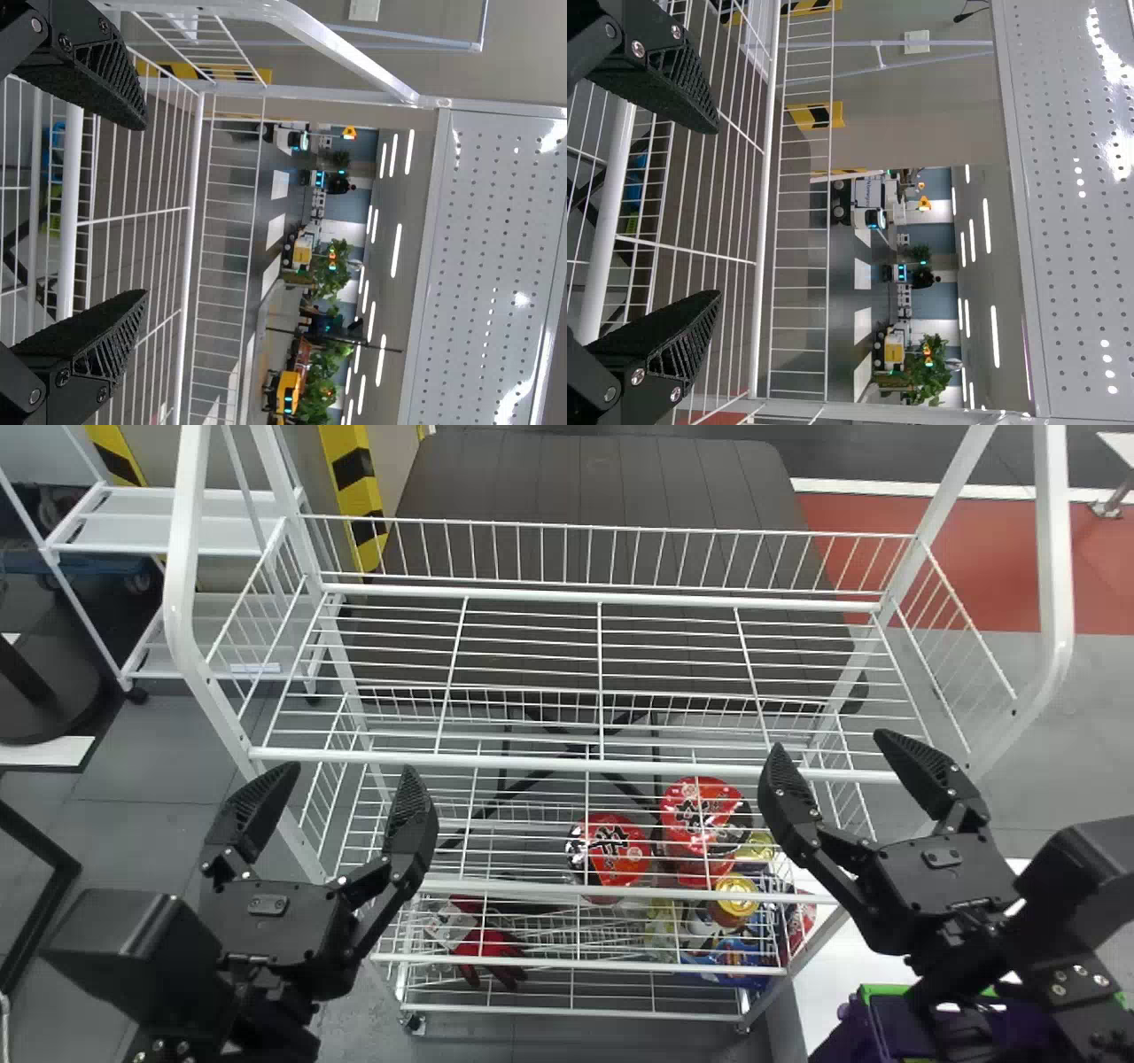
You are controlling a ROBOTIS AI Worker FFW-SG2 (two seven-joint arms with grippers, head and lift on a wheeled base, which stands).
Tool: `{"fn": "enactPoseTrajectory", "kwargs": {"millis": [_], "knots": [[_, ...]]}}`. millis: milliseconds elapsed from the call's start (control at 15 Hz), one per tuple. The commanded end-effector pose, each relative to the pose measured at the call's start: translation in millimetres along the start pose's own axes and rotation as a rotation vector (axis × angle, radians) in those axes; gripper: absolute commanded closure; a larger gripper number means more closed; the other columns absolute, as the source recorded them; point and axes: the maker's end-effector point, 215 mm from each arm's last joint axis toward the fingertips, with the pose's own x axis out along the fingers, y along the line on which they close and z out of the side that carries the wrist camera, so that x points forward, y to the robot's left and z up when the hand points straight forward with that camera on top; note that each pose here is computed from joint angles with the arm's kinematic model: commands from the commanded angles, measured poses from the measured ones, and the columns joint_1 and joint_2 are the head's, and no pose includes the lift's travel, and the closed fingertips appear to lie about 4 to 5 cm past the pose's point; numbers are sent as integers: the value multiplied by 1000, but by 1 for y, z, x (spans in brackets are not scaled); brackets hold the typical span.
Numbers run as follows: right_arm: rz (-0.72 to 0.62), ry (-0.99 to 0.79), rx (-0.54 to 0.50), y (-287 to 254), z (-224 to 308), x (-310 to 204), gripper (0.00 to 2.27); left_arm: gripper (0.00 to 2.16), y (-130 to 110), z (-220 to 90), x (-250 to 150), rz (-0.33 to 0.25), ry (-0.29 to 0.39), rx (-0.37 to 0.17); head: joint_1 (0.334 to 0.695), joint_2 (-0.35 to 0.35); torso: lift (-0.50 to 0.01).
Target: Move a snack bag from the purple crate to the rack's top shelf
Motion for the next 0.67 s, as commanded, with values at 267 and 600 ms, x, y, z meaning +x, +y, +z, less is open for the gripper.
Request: {"fn": "enactPoseTrajectory", "kwargs": {"millis": [267, 600], "knots": [[9, 3, 8, 1, -2, 1, 178, 161, 0, 0, 0, -1, 0, -3, 695, -26, -106], [26, 9, 20, 4, -4, 1, 174, 161, -1, -1, 0, -1, 3, -3, 695, -25, -126]]}}
